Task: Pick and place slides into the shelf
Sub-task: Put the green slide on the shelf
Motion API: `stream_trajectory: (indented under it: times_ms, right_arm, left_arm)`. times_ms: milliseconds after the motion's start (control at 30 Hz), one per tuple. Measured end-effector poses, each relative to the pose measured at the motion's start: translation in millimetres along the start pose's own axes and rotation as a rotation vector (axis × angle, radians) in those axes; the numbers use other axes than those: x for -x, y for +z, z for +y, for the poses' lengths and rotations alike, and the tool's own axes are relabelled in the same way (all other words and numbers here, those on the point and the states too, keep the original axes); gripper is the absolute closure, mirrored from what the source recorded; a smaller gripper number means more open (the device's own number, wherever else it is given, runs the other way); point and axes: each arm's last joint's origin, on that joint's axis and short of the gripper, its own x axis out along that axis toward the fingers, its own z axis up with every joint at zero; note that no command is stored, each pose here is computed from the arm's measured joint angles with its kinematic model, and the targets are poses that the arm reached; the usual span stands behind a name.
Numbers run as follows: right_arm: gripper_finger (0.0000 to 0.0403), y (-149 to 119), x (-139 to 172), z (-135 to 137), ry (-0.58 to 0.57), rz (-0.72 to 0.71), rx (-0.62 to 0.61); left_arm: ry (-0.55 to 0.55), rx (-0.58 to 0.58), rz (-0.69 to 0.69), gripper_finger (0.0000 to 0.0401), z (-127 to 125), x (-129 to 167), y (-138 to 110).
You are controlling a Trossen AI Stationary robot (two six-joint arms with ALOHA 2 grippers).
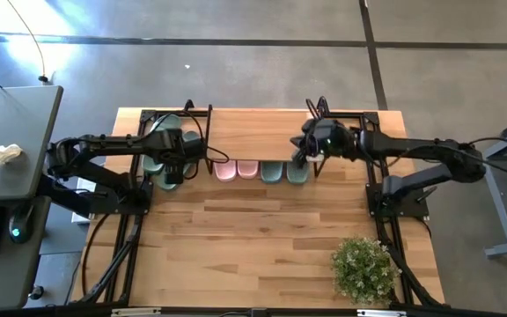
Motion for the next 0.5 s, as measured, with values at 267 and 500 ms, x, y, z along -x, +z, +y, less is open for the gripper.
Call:
stream_trajectory:
  times_ms: [267, 500]
  right_arm:
    - [0.0403, -3, -27, -25, 0.011, 0.118, 0.054]
    - [0.0403, -8, -42, -32, 0.01, 0.171, 0.101]
  left_arm:
    - [0.042, 0.073, -0.074, 0.0206, 5, 13, -11]
    - [0.092, 0.083, -0.084, 0.0206, 7, 17, -15]
